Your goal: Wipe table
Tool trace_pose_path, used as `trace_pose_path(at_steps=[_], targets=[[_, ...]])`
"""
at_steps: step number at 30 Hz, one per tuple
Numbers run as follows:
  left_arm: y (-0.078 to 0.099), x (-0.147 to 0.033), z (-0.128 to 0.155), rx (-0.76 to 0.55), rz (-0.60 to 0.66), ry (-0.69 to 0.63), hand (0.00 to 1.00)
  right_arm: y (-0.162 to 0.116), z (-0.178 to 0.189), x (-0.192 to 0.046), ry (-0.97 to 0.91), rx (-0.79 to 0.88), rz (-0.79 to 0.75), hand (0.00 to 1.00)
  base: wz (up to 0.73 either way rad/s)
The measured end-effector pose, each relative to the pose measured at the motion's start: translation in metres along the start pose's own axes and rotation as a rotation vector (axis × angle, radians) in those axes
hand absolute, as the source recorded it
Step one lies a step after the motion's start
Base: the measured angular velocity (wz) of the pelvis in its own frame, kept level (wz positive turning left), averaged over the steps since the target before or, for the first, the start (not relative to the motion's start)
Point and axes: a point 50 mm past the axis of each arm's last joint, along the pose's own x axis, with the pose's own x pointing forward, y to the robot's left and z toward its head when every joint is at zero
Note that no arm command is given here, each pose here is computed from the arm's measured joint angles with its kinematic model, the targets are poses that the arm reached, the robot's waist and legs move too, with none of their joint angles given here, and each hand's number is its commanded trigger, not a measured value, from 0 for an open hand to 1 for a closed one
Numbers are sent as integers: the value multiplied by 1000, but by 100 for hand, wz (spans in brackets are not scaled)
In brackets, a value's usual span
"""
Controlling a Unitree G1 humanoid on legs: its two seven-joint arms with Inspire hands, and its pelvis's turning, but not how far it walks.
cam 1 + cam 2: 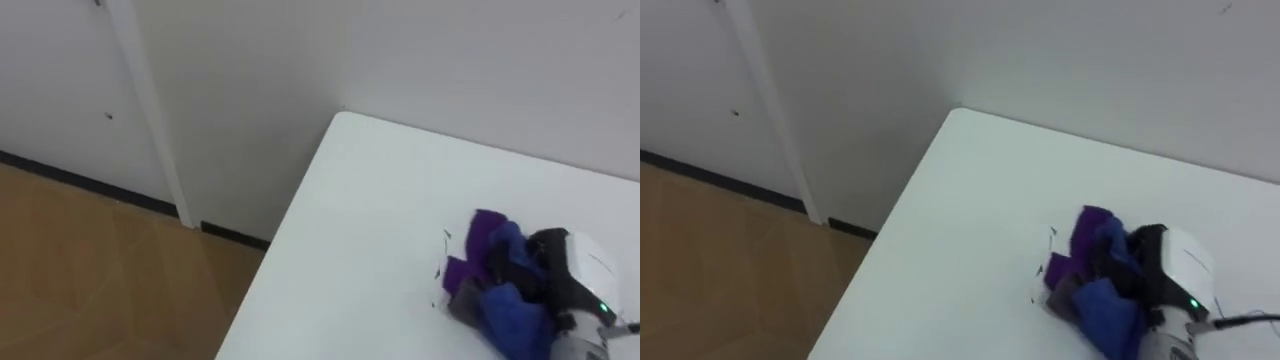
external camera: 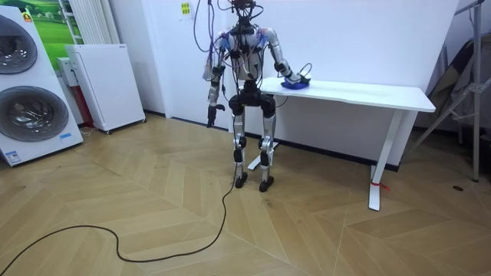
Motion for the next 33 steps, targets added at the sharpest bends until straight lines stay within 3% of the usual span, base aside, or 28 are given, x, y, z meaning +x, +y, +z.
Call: trace_pose_path(at_steps=[9,13,19,27,30,33], targets=[[9,-1,-6,-16,47,16,0,-18,-54,-16,224,14,-125,100,-3],[3,-1,-4,4,32,11,0,-18,-53,-16,229,-2,-120,100,-11],[-14,1,9,105,-23,-10,0,-9,-12,-3,122,-96,-71,100,-23],[-31,4,45,215,-74,-76,0,38,146,-13,-491,-251,170,100,-15],[-35,3,40,218,-98,-59,0,39,167,-12,-564,-274,188,100,25],[-35,2,26,202,-105,-19,0,36,165,-9,-563,-242,180,100,15]])
